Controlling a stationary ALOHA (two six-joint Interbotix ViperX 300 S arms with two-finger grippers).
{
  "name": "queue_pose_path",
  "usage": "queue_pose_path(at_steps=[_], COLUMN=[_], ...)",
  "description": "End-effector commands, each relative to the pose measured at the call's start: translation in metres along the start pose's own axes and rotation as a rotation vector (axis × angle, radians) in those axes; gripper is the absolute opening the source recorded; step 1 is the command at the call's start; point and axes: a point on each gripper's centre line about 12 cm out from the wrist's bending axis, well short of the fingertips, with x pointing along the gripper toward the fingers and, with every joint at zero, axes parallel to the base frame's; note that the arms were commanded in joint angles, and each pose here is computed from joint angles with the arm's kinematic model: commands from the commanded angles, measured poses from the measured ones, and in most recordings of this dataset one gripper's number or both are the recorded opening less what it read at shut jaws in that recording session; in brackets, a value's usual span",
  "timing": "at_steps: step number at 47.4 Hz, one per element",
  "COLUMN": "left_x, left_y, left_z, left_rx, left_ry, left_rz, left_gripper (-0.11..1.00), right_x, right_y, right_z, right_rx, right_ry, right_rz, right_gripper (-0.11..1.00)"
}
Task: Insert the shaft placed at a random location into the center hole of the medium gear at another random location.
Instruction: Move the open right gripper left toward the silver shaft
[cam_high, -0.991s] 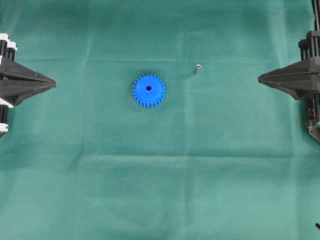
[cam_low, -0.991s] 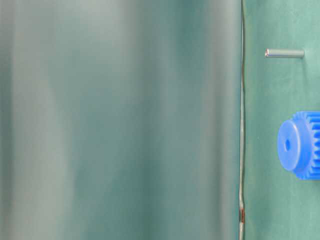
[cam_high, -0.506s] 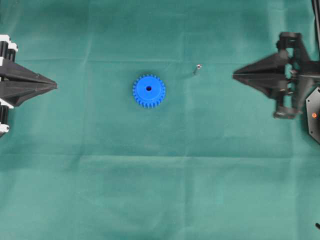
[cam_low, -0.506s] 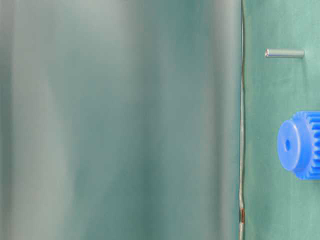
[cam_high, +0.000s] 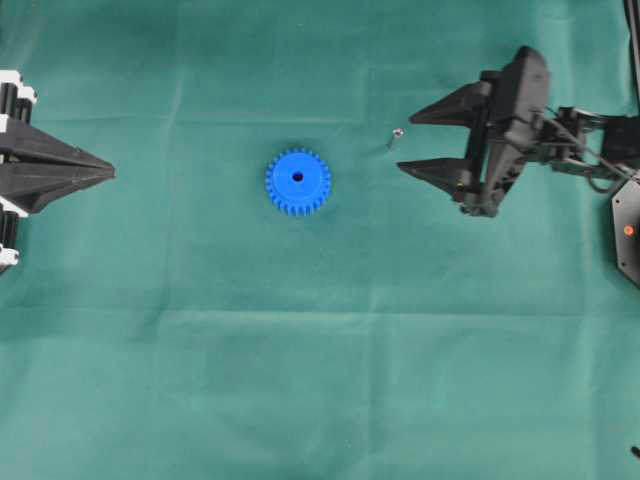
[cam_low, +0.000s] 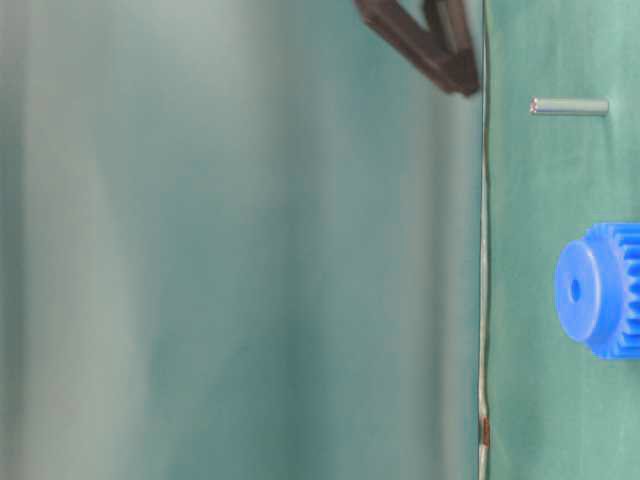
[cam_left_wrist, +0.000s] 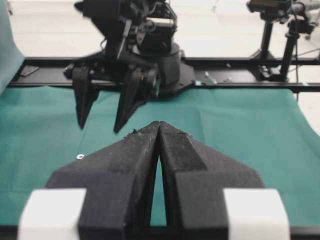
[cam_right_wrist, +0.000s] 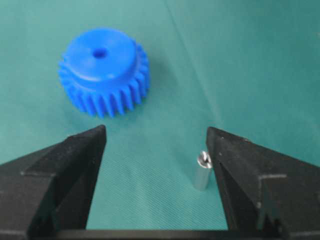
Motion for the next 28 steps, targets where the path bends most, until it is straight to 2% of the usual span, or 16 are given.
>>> queue_pose_path(at_steps=[1, 13, 28], left_x=[0.003, 0.003, 0.003], left_y=[0.0, 0.0, 0.0], left_z=[0.009, 0.008, 0.006], left_rx=[0.003, 0.002, 0.002], left_ry=[-0.018, -0.012, 0.006], left_rz=[-0.001, 0.0, 0.0], left_gripper=[0.0, 0.0, 0.0], right_x=[0.012, 0.024, 0.032], right_y=[-0.005, -0.018, -0.02], right_z=[0.004, -0.01, -0.019], right_rx=[-0.003, 0.008, 0.013], right_ry=[-0.02, 0.011, 0.041], right_rz=[-0.016, -0.053, -0.061], right_gripper=[0.82, 0.81, 0.81])
